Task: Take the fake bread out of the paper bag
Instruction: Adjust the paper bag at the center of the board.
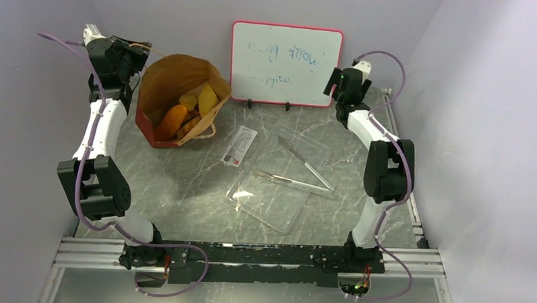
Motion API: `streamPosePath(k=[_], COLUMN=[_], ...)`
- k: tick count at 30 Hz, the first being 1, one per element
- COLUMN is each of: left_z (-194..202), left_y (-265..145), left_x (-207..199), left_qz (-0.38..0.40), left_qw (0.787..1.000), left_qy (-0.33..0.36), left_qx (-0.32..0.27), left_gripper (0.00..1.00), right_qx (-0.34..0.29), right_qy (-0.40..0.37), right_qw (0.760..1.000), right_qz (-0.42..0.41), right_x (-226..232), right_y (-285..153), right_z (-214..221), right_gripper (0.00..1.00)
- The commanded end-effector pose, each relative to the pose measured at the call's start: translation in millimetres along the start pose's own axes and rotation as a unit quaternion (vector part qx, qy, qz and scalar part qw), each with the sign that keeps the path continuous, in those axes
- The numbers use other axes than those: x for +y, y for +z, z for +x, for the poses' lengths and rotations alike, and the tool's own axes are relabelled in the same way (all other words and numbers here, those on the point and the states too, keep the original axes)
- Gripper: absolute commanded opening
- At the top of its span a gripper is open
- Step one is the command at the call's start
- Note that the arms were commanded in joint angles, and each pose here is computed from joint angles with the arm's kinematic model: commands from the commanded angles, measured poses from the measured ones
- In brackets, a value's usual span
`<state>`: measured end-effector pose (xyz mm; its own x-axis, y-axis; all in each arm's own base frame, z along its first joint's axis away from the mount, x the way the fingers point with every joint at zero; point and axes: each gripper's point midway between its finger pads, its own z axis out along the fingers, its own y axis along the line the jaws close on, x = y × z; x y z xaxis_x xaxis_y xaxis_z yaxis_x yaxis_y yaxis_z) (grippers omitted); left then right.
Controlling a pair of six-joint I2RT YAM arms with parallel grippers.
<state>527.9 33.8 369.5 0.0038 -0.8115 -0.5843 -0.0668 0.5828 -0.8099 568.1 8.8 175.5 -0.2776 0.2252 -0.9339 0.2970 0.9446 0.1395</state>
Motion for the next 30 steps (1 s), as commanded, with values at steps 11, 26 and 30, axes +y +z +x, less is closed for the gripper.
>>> streamPosePath(k=[11, 26, 30], left_z=[19.3, 31.9, 43.1], left_y=[16.2, -4.1, -26.0], left_x=[22.6, 22.0, 22.3], left_qz=[-0.010, -0.005, 0.005], left_qw=[0.994, 0.997, 0.997], left_qy=[-0.106, -0.032, -0.005], left_qx=[0.029, 0.067, 0.074], left_gripper=[0.09, 0.08, 0.07], right_qx=[0.043, 0.066, 0.044], right_qy=[-0.082, -0.057, -0.062], right_qw=[0.972, 0.943, 0.947], right_qz=[-0.216, -0.320, -0.313], right_x=[211.1, 306.0, 298.5], right_y=[-167.4, -263.0, -284.4], right_z=[62.0, 94.5, 77.8], right_gripper=[0.82, 0.82, 0.82])
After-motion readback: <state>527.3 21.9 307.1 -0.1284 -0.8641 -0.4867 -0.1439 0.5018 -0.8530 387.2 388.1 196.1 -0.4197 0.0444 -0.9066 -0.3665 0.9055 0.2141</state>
